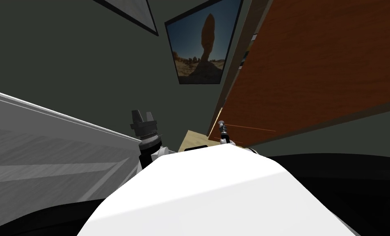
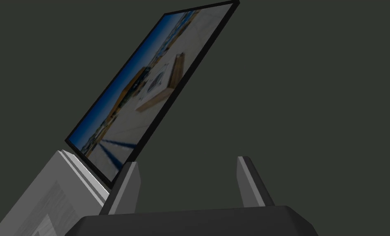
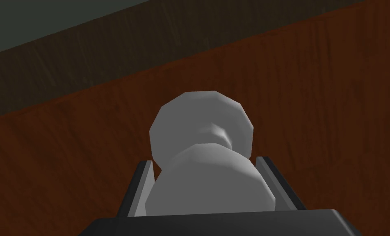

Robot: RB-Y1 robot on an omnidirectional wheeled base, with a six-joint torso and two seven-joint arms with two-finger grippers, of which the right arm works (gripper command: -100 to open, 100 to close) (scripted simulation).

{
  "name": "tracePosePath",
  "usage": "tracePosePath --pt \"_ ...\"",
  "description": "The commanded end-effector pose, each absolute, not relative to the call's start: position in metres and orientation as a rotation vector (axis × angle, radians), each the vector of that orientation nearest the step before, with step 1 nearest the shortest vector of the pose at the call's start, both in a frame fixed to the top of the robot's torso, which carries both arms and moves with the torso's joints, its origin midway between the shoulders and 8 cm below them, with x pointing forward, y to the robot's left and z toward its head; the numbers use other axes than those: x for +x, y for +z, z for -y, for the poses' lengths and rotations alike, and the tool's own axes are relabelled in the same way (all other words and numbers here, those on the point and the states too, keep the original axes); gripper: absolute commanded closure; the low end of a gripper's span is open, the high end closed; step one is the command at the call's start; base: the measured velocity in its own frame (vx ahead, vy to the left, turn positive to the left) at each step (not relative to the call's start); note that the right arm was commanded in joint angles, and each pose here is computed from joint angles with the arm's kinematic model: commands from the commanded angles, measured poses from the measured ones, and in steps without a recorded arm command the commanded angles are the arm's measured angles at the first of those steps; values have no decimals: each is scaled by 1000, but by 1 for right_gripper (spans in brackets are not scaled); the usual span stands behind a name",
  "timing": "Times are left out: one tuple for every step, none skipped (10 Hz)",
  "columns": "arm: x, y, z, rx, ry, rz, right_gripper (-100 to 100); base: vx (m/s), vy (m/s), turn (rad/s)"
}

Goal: Pull the door open

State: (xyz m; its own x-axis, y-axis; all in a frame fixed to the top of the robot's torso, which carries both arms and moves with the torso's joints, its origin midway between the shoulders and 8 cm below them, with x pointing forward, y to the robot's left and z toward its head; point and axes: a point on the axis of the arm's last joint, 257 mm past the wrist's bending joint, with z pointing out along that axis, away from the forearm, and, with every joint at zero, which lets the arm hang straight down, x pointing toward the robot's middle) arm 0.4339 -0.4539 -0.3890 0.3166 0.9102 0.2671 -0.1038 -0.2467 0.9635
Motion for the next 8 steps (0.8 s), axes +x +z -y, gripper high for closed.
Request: tracePosePath --pt "436 -386 455 1516 1208 -727 100 -50 -9 80" --pt "436 -386 455 1518 1211 -725 100 -39 -14 49" --pt "435 -386 457 1545 1238 -685 100 -49 -15 91" --pt "435 -386 457 1546 1240 -683 100 -41 -13 60" --pt "435 -387 460 1571 1266 -643 100 -49 -21 92" --pt "435 -387 460 1573 1268 -641 100 -44 -14 57" --pt "434 -387 462 1598 1296 -599 100 -53 -8 89" --pt "434 -387 462 1599 1297 -598 100 -44 -9 39"
